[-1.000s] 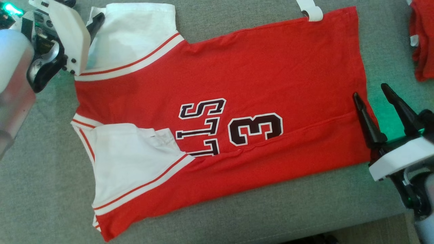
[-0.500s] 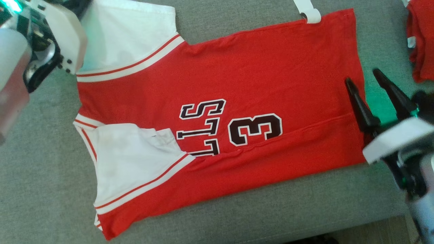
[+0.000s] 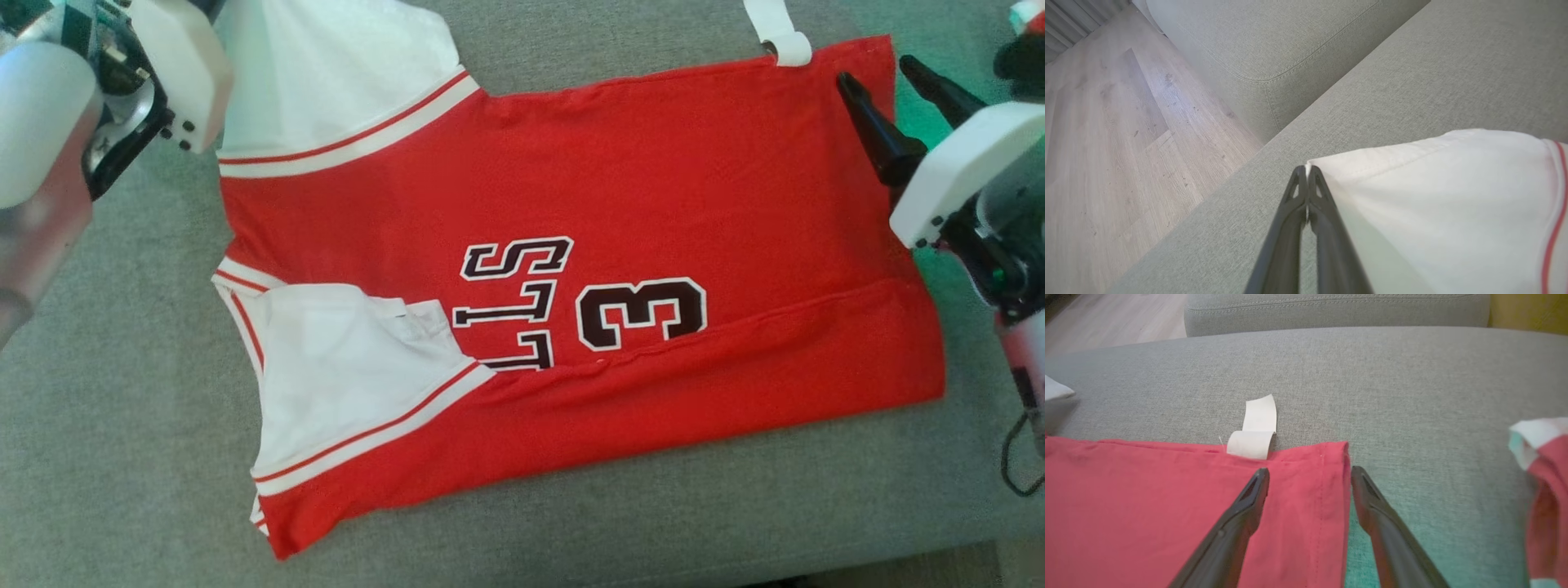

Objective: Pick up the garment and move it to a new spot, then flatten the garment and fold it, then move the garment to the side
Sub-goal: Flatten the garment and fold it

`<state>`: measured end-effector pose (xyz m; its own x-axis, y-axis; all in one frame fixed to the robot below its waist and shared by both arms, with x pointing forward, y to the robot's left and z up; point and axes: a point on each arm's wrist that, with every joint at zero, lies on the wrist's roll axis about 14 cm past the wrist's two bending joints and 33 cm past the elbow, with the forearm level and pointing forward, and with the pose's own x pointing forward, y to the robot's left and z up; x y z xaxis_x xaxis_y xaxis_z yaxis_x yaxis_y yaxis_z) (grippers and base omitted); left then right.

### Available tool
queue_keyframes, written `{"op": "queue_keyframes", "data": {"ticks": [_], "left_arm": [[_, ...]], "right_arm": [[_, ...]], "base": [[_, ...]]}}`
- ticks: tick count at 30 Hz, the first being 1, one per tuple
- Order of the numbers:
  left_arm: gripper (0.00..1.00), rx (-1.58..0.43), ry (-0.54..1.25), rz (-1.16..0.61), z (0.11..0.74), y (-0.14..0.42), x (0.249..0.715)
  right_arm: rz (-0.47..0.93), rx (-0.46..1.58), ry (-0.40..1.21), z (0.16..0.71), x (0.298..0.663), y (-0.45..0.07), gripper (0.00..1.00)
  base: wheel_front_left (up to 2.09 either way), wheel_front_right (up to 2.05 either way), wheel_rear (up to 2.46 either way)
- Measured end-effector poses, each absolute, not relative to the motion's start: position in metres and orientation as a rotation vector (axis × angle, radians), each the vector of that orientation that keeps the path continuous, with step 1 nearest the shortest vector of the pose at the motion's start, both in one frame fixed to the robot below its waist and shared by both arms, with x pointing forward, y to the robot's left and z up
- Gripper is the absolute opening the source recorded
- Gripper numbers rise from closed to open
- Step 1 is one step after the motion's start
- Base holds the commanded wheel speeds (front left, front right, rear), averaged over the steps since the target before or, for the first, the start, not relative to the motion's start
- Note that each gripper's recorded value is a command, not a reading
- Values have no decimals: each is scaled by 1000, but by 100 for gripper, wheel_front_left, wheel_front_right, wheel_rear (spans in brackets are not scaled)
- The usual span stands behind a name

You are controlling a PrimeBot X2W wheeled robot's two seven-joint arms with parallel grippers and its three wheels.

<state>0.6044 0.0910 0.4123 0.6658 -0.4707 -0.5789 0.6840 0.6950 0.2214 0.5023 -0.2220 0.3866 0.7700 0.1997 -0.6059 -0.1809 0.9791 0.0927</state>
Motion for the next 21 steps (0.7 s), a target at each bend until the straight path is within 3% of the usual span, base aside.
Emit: {"op": "queue_keyframes", "data": {"ticks": [9,12,14,16,17,19,20,21], "left_arm": [[0,440,530,-678,403,94,604],[0,441,522,-678,405,93,606],[0,442,520,-678,405,93,607],[0,436,522,-676,405,94,607],[0,436,524,-675,404,95,607],[0,437,527,-674,402,96,607],[0,437,527,-673,402,96,607],[0,435,520,-674,403,96,607]], "right_arm": [[221,43,696,371,516,-217,100],[229,43,684,371,521,-214,81],[234,36,680,371,523,-213,49],[234,33,673,372,526,-214,48],[234,33,667,373,527,-215,43],[233,26,650,376,531,-217,24],[234,23,642,377,533,-217,6],[234,21,635,379,535,-217,0]], "base": [[0,0,0],[0,0,0],[0,0,0],[0,0,0],[0,0,0],[0,0,0],[0,0,0],[0,0,0]]}}
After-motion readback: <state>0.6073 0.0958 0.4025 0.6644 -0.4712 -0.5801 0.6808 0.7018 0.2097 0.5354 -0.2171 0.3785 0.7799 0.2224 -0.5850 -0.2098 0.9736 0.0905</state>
